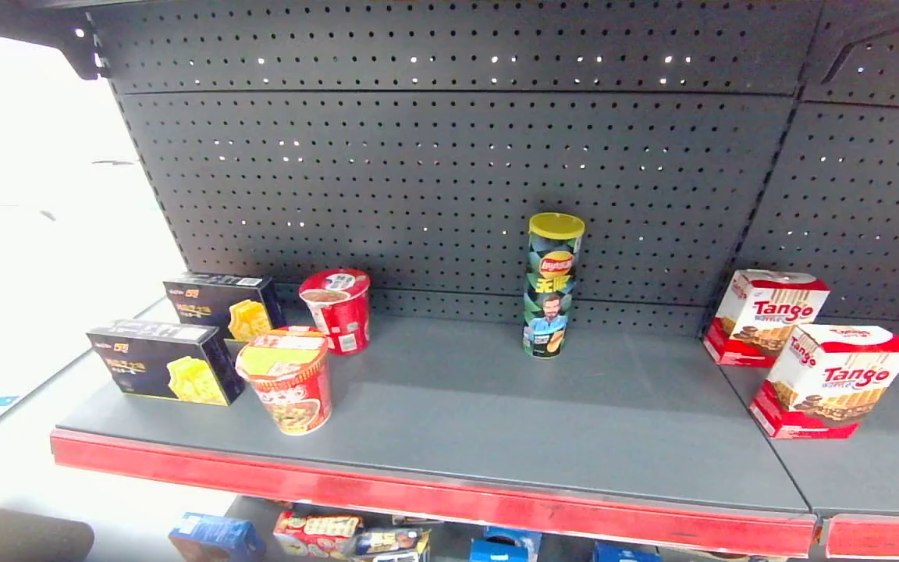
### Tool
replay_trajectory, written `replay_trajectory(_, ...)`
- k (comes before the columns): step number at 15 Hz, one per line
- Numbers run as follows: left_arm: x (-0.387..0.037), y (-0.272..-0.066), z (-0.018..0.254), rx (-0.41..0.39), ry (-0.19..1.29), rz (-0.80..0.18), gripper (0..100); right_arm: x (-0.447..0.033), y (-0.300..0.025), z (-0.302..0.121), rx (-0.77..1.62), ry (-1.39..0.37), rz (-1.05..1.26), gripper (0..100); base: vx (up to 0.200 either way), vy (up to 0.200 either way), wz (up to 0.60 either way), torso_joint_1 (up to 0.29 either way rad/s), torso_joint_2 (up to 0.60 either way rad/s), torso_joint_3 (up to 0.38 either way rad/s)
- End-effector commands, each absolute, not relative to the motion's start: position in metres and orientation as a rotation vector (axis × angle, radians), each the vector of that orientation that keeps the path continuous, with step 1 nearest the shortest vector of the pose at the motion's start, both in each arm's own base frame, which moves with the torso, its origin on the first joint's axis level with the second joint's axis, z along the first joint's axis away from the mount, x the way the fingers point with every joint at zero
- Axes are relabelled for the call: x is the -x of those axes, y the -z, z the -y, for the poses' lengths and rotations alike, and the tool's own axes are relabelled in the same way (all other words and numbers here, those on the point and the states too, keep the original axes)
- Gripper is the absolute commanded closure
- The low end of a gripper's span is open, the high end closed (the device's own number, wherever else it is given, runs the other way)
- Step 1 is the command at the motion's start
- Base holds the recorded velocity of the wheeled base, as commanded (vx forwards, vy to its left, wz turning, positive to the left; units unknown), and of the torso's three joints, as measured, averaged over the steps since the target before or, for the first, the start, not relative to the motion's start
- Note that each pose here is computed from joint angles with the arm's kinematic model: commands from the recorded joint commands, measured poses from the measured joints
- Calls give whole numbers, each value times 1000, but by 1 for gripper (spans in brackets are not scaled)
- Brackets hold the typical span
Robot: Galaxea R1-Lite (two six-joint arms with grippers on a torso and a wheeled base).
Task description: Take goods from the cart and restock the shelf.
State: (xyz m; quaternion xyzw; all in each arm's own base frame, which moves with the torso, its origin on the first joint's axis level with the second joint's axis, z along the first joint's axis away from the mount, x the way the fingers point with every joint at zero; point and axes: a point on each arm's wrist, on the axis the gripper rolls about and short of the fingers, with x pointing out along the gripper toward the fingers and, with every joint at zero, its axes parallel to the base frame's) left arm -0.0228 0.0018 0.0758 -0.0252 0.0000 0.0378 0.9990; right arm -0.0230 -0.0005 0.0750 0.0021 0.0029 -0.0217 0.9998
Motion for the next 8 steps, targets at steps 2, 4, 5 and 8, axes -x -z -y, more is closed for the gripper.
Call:
replay_trajectory(2,23,-75,-2,50,-77,-3,0,23,-75,0,-5,43,-8,0,0,0,600,-5,0,2)
replay_trajectory(4,23,-76,-2,50,-78,-1,0,23,-75,0,-5,43,-8,0,0,0,600,15,7,2)
replay_trajectory(5,23,-76,-2,50,-80,-1,0,23,-75,0,-5,43,-8,0,0,0,600,2,2,2)
replay_trajectory(8,23,-76,-2,50,-80,-1,0,23,-75,0,-5,43,-8,0,0,0,600,2,2,2)
